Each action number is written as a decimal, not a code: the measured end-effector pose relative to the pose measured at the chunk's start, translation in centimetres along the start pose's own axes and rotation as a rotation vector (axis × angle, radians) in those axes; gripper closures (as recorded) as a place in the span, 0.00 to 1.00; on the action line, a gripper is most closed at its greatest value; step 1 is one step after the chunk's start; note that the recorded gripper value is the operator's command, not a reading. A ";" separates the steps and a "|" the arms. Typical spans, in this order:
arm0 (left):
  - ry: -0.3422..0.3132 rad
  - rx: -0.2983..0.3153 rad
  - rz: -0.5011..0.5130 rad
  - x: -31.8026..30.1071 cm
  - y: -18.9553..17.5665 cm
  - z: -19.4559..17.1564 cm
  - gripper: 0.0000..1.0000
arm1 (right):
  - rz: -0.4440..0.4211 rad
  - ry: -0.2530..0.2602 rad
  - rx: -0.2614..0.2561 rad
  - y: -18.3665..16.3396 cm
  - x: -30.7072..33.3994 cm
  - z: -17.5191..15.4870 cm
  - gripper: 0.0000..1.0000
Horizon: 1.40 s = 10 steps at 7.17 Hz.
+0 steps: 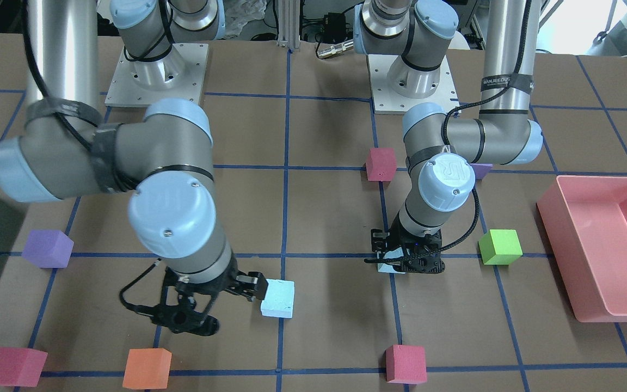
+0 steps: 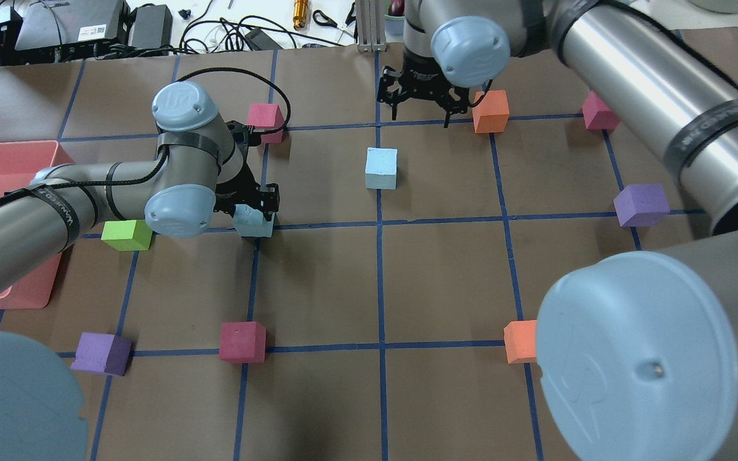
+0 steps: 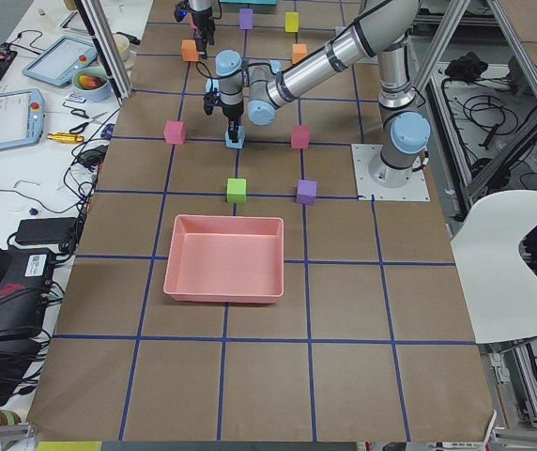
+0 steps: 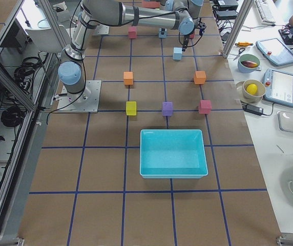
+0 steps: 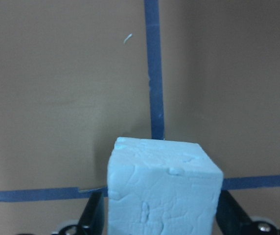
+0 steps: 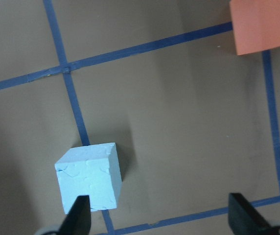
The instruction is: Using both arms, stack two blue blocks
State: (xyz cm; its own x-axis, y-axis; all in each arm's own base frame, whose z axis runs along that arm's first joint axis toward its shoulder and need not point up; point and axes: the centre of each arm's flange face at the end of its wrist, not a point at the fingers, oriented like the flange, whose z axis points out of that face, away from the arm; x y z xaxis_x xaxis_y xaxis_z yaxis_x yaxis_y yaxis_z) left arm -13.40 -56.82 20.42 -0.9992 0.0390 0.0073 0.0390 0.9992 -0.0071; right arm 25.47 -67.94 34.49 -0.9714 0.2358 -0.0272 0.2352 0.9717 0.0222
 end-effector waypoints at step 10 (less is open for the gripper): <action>0.097 0.062 -0.081 21.0 -8.0 -8.4 1.00 | -0.084 0.036 -0.036 9.9 13.2 -12.8 0.00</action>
State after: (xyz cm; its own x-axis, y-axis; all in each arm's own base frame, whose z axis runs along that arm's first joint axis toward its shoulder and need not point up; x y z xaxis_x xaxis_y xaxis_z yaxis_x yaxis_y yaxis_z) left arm -34.66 -63.92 29.02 -0.9935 -0.0386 0.1072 -0.0457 0.9969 -0.0644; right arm 14.56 -55.39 47.16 -0.9883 0.1522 0.0053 0.1522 0.9867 0.0576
